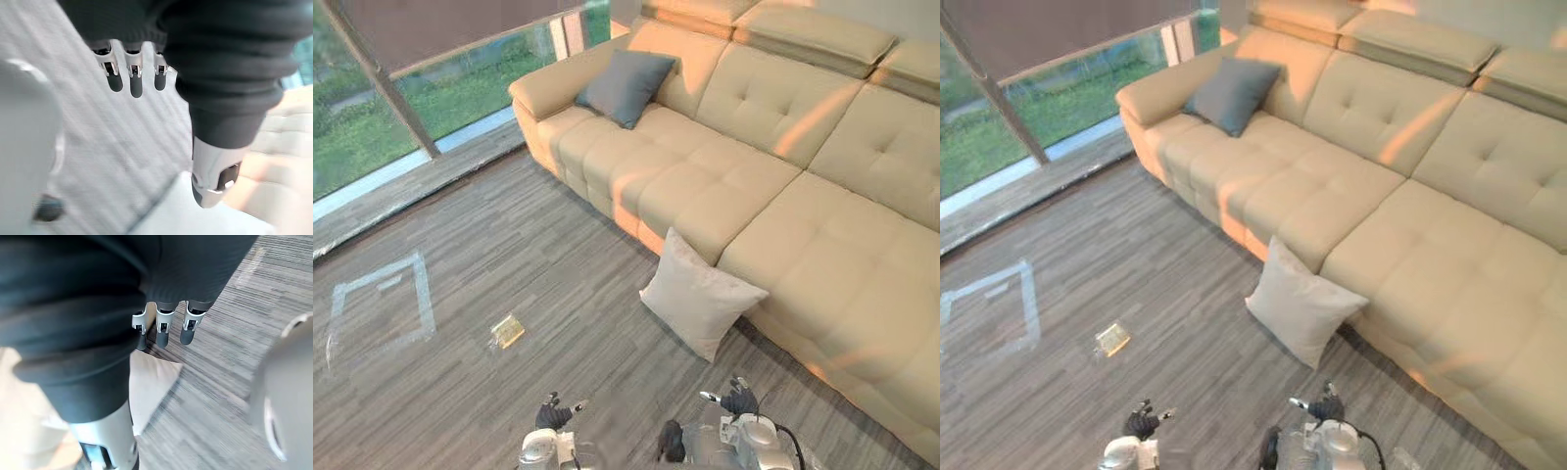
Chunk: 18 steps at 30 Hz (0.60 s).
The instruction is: Pick up cushions and gather them together orderly.
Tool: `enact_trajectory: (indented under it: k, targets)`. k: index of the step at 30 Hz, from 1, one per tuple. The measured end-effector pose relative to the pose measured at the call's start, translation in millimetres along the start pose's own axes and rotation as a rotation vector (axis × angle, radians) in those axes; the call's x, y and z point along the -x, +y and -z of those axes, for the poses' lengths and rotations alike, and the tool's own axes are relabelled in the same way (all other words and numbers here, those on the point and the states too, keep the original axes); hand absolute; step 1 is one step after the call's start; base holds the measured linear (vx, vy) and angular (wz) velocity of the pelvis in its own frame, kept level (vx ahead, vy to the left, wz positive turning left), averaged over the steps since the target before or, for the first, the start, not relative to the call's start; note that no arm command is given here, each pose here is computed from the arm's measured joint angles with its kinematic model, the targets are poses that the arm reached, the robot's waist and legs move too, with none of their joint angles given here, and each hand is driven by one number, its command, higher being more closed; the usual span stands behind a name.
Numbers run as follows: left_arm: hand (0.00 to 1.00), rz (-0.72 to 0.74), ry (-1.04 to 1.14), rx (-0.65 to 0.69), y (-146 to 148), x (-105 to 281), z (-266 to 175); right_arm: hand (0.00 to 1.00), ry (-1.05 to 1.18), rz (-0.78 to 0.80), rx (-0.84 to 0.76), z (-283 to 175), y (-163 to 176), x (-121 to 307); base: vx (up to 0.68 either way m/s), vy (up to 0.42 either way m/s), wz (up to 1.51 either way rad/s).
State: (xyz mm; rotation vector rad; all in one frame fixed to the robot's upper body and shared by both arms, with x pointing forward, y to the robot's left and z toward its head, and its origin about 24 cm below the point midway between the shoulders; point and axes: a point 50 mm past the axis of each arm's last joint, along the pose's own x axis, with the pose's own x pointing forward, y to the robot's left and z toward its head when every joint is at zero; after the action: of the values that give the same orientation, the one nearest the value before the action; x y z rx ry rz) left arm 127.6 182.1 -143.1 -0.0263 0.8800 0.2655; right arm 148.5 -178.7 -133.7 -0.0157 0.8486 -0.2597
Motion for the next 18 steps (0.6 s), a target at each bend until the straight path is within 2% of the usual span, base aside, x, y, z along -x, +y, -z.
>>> enact_trajectory:
  k: [4,8,11,18]
  targets:
    - [0.00,-0.005,-0.032,0.009,0.1,0.0,-6.7,0.00,0.018,0.004,-0.006,3.8,1.0,1.1,0.32,0.095,-1.01]
    - [0.00,-0.021,-0.032,0.035,0.2,0.4,-5.3,0.00,0.035,-0.011,0.008,8.1,6.6,2.0,0.39,0.309,-0.93]
    - [0.00,-0.058,-0.030,0.020,15.9,-1.6,-5.6,0.00,0.056,-0.060,0.009,15.6,23.5,7.3,0.34,0.312,-0.79]
    - [0.00,-0.062,0.016,0.010,17.7,-1.1,4.0,0.00,0.049,-0.070,0.021,15.6,25.1,8.3,0.18,0.192,-0.78]
